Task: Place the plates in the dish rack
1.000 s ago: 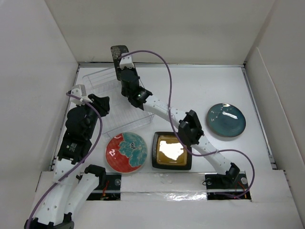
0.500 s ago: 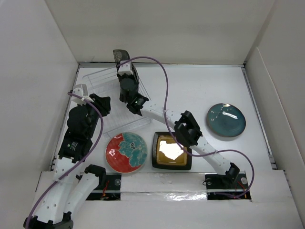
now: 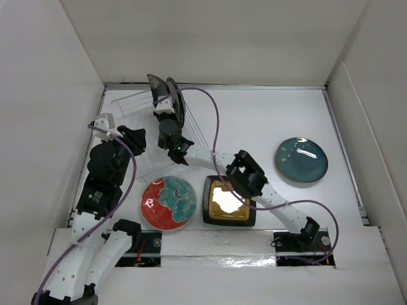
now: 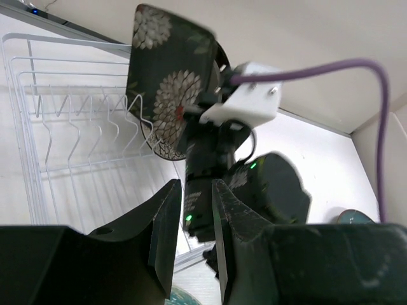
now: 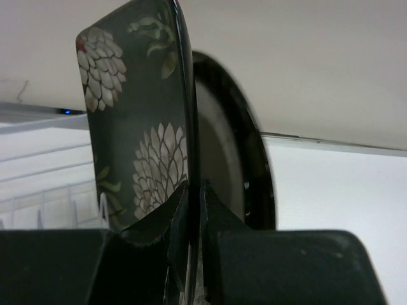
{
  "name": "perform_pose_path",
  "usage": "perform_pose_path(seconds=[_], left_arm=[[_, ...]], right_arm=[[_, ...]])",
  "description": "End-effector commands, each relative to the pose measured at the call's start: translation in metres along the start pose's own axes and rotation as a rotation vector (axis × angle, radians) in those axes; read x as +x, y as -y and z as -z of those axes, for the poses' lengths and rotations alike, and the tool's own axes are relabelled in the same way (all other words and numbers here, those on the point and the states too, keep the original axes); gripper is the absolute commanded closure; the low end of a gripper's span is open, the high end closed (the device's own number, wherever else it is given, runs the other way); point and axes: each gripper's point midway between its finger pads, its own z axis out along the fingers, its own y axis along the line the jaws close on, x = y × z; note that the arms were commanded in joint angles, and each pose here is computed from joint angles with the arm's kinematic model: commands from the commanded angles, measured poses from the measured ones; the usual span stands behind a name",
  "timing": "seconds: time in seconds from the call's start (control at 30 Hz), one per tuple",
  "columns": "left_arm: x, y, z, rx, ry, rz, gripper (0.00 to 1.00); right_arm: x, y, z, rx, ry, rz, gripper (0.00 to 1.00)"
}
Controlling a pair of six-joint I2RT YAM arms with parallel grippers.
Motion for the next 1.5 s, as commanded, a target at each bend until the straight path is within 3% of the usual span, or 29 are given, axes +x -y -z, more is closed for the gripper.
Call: perform_pose_path(seconds=[0.0, 0.03, 0.13, 0.33, 0.43, 0.6, 0.7, 0.73, 0.77, 0.8, 0.83, 0.93, 0.97, 1.0, 1.03, 1.07, 1.1, 1.13, 1.17, 1.2, 1.27, 1.33, 1.47], left_arm=[[-0.012, 0.007, 0.004, 0.029, 0.045, 0.012, 0.77], [-0.015, 0.008, 0.004, 0.029, 0.053, 0.014, 0.77], [-0.012, 0.008, 0.002, 0.030, 0.041, 0.012, 0.77], [-0.014, 0.006, 0.002, 0.025, 0.049, 0.013, 0.77], [-0.016, 0.007, 0.004, 0.031, 0.059, 0.017, 0.77], [-0.016, 0.007, 0.005, 0.032, 0.060, 0.017, 0.77], [-0.016, 0.006, 0.004, 0.026, 0.060, 0.014, 0.77], [-0.015, 0.007, 0.004, 0.036, 0.053, 0.011, 0.77], [-0.013, 0.007, 0.004, 0.039, 0.050, 0.011, 0.76], [-0.013, 0.008, 0.006, 0.046, 0.053, 0.012, 0.76], [-0.013, 0.009, 0.006, 0.053, 0.051, 0.012, 0.76], [-0.009, 0.011, 0.006, 0.067, 0.037, 0.010, 0.76], [-0.007, 0.012, 0.006, 0.074, 0.033, 0.009, 0.76], [-0.010, 0.014, 0.008, 0.086, 0.042, 0.010, 0.76], [-0.008, 0.018, 0.009, 0.101, 0.036, 0.010, 0.76], [-0.009, 0.018, 0.009, 0.103, 0.039, 0.010, 0.76], [-0.008, 0.021, 0.008, 0.110, 0.033, 0.008, 0.76], [-0.009, 0.022, 0.008, 0.114, 0.033, 0.006, 0.75], [-0.008, 0.025, 0.010, 0.127, 0.028, 0.006, 0.75], [-0.008, 0.026, 0.010, 0.130, 0.028, 0.006, 0.75], [-0.009, 0.028, 0.010, 0.136, 0.028, 0.008, 0.71], [-0.007, 0.030, 0.010, 0.138, 0.020, 0.005, 0.69], [-0.004, 0.039, 0.013, 0.170, 0.007, 0.004, 0.64]], right_arm=[[-0.032, -0.001, 0.026, 0.025, 0.051, -0.175, 0.80], [-0.030, 0.001, 0.027, 0.028, 0.046, -0.188, 0.68], [-0.023, 0.001, 0.037, 0.009, 0.021, -0.197, 0.59], [-0.031, 0.001, 0.052, -0.083, -0.021, -0.227, 0.58], [-0.040, 0.004, 0.059, -0.142, -0.065, -0.230, 0.44], [-0.081, 0.024, 0.069, -0.198, -0.073, -0.288, 0.37], [-0.080, 0.041, 0.068, -0.245, -0.121, -0.293, 0.36], [-0.100, 0.049, 0.073, -0.303, -0.131, -0.353, 0.37], [-0.103, 0.055, 0.074, -0.331, -0.149, -0.371, 0.47], [-0.084, 0.064, 0.081, -0.352, -0.197, -0.360, 0.65], [-0.108, 0.086, 0.082, -0.382, -0.197, -0.459, 0.99], [-0.052, 0.138, 0.104, -0.334, -0.329, -0.505, 1.00], [-0.058, 0.187, 0.099, -0.242, -0.318, -0.541, 1.00], [-0.041, 0.220, 0.098, -0.158, -0.341, -0.543, 1.00], [0.012, 0.265, 0.111, -0.014, -0.432, -0.514, 1.00], [0.012, 0.337, 0.099, 0.142, -0.392, -0.577, 1.00], [0.025, 0.372, 0.102, 0.213, -0.399, -0.604, 1.00], [0.050, 0.429, 0.116, 0.316, -0.398, -0.649, 0.97], [0.073, 0.424, 0.127, 0.300, -0.455, -0.637, 0.92], [0.070, 0.475, 0.132, 0.413, -0.389, -0.676, 0.88], [0.100, 0.508, 0.157, 0.517, -0.433, -0.672, 0.58], [0.112, 0.541, 0.173, 0.608, -0.442, -0.703, 0.36], [0.140, 0.585, 0.203, 0.767, -0.491, -0.759, 0.27]])
